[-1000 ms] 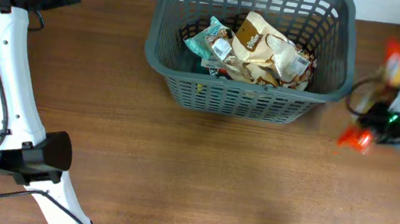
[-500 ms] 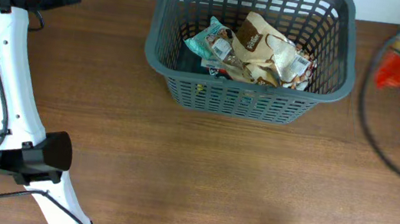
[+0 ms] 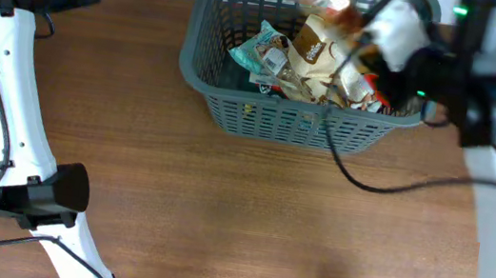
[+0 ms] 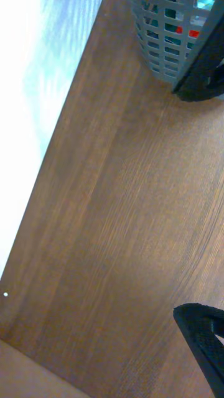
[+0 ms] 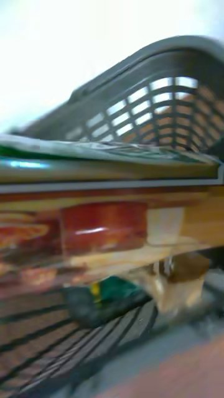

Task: Pack container
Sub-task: 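Carry the spaghetti pack over the basket and drop it inside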

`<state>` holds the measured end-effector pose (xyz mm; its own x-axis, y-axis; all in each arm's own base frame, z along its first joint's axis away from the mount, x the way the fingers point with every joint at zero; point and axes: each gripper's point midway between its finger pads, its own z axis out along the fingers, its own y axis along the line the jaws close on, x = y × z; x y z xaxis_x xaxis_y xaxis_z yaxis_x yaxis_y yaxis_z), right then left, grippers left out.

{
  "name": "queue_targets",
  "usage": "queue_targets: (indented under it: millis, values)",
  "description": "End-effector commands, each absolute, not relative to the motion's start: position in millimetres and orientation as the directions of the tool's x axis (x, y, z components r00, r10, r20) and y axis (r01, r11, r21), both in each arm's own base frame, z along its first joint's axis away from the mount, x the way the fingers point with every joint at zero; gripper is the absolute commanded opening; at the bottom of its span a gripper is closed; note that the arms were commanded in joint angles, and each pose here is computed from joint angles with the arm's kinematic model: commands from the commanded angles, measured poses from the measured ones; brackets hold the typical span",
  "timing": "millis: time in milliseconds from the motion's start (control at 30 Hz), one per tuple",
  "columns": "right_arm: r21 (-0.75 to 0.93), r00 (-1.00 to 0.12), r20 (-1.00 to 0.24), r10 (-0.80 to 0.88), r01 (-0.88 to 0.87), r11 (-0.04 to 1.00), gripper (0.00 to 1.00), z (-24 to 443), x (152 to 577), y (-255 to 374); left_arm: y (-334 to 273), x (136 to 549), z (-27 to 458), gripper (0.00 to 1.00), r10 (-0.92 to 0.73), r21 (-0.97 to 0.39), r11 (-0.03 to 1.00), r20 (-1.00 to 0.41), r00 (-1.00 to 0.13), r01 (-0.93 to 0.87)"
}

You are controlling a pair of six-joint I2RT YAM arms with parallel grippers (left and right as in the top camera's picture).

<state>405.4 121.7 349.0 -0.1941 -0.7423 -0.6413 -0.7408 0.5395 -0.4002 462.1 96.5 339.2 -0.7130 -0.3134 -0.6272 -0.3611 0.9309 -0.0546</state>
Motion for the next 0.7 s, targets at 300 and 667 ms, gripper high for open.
queue_targets:
  millis: [300,667]
  values:
    - [-0.443,-0.246,-0.569,-0.784,-0.712,0.545,0.04,294,477,123,98,463,338,0.99,-0.329,-0.065,0.926,-0.624,-0.709,-0.372]
    - [-0.38,-0.296,-0.519,-0.802,-0.76,0.527,0.5,258,477,123,98,463,338,0.99,-0.329,-0.065,0.926,-0.624,-0.709,-0.372]
